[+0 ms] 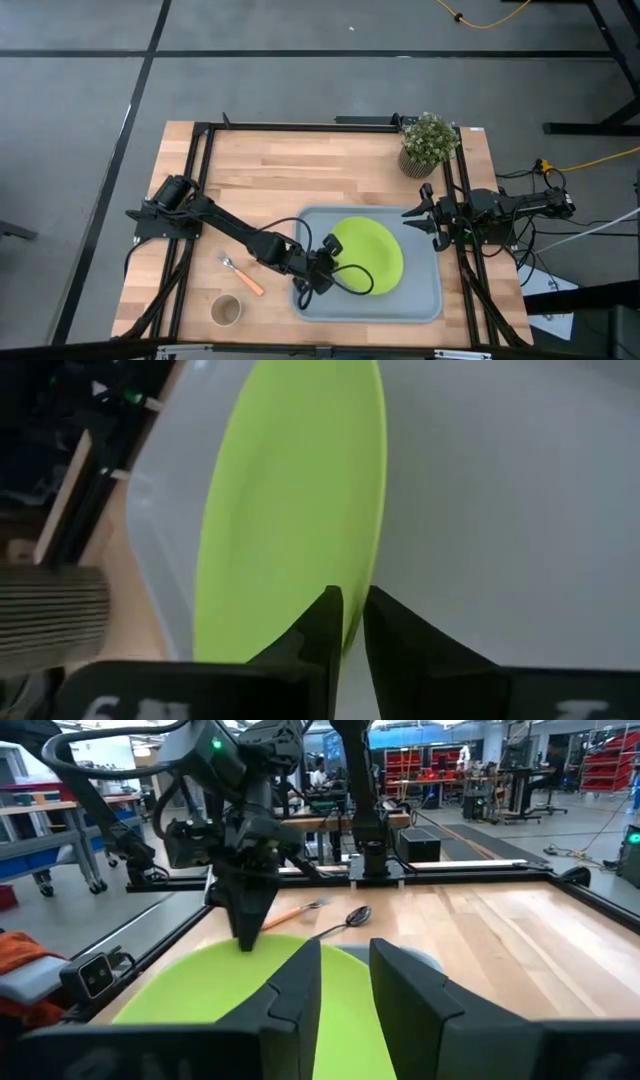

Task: Pick and place plate/cup/fork/spoon on tray
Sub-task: Put the green plate on the center of the gray serving tray

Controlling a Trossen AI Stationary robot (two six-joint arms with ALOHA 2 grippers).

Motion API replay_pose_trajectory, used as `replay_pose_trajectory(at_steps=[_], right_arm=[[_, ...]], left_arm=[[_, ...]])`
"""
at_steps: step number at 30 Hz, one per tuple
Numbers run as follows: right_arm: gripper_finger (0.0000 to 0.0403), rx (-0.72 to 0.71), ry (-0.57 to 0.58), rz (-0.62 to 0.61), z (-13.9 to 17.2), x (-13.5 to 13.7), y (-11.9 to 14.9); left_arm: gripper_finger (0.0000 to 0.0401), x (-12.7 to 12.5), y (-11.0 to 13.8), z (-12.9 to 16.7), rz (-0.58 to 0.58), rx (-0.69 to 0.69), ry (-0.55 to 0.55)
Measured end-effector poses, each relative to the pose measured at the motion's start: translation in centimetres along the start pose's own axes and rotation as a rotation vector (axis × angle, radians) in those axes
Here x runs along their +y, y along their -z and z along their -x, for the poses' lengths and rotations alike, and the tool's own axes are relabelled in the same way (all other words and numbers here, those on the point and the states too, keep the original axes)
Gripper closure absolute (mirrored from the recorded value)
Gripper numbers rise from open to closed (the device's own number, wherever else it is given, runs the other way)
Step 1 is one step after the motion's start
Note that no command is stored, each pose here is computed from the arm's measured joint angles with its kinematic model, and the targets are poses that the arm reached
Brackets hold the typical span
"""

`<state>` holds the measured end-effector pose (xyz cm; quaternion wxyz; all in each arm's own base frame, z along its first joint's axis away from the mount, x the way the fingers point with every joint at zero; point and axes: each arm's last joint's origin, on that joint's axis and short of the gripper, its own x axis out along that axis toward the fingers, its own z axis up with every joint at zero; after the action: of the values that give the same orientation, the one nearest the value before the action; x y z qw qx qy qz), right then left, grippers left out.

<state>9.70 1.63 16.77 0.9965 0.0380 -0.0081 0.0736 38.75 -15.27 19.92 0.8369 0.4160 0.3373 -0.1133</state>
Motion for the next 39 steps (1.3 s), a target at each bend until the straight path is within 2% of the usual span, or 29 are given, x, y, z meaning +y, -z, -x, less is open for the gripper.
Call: replay_pose_trajectory(at_steps=[5,20,26,33,39], right_arm=[[0.0309,0.002,-0.003,0.0,0.0,0.0,0.0],[0.0309,0.003,-0.002,0.0,0.0,0.0,0.0],[0.0309,0.002,-0.002,-0.004,0.0,0.0,0.0],[0.0309,-0.028,-0.006,-0.072,0.0,0.0,-0.3],[0.0309,-0.031,-0.006,-0.055,0.0,0.0,-0.3]], left_arm=[[0.0363,0.0,0.0,0.0,0.001,0.009,-0.014],[0.0362,-0.3,0.3,0.0,0.159,0.033,0.031],[0.0362,0.2,0.7,-0.3,0.1,0.024,0.053],[0.0362,0.7,0.9,-0.4,0.11,0.019,0.026],[0.0362,1.7,1.0,-0.9,0.102,-0.064,0.065]])
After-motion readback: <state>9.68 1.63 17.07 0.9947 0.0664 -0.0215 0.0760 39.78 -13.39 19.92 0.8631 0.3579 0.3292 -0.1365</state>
